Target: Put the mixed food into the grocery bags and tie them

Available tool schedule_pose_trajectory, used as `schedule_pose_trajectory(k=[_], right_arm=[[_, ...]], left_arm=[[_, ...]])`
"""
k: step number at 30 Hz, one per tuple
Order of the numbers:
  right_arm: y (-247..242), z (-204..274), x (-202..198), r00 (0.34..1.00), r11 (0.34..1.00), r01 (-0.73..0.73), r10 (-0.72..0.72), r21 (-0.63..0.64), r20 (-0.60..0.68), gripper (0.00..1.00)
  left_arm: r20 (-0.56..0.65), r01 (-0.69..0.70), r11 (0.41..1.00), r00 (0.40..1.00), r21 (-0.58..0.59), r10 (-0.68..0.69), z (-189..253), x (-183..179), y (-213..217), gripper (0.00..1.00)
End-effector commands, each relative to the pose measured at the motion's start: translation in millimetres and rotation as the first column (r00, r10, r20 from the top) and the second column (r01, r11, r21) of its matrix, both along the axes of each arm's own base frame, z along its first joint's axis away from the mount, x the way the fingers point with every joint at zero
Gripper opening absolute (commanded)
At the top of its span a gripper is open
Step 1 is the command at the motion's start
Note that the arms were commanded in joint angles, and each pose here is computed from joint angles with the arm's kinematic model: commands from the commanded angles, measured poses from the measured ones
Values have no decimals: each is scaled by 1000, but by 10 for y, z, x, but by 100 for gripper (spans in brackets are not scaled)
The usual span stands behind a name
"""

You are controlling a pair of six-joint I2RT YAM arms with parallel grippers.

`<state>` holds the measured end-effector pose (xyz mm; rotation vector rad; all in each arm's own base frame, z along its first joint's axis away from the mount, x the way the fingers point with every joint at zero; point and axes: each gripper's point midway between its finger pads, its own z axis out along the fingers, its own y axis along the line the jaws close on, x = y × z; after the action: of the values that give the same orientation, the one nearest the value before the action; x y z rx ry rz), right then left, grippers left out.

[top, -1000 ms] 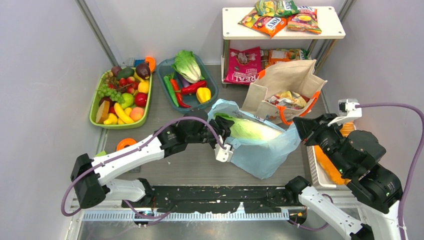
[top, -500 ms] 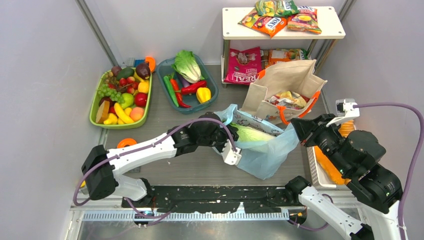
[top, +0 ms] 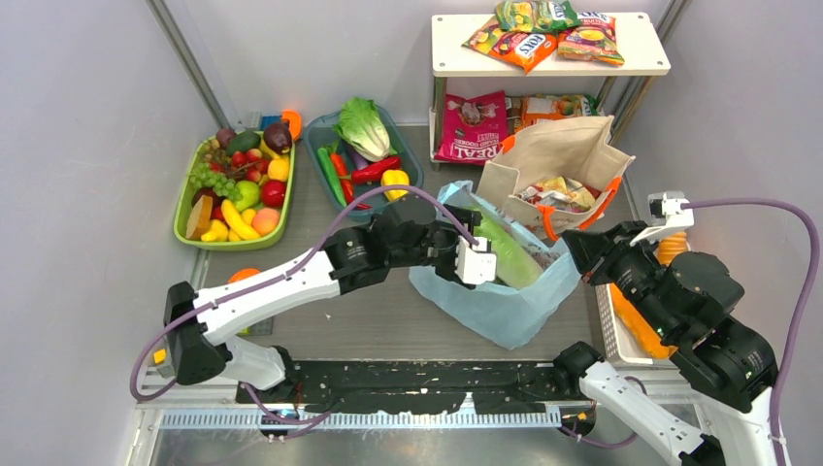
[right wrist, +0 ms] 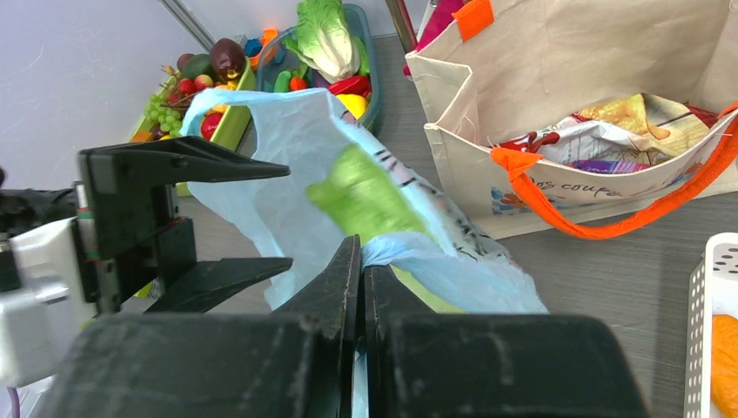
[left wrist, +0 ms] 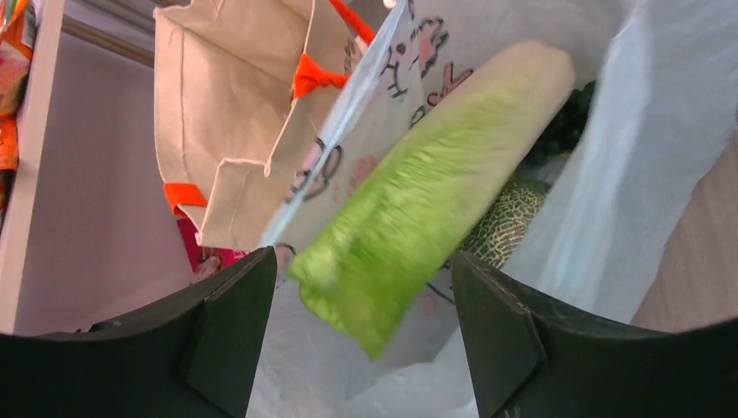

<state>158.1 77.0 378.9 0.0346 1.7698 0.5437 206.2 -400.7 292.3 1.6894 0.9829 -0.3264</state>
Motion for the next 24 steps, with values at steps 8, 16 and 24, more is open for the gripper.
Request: schedule_pose_trajectory(k=[8, 16, 24], right_arm=[[9, 82, 24, 999, 1000, 4, -5, 26, 32, 5], [35, 63, 44, 1000, 999, 1, -2, 35, 29, 5], [38, 66, 39, 1000, 999, 2, -3, 49, 28, 5]], left_arm=[[-366, -368, 889, 894, -271, 258, 994, -200, 354, 78], [-558, -567, 755, 763, -331, 328, 1306, 47, 610, 91], [-546, -583, 784, 736, -211, 400, 1078, 478, 262, 94]])
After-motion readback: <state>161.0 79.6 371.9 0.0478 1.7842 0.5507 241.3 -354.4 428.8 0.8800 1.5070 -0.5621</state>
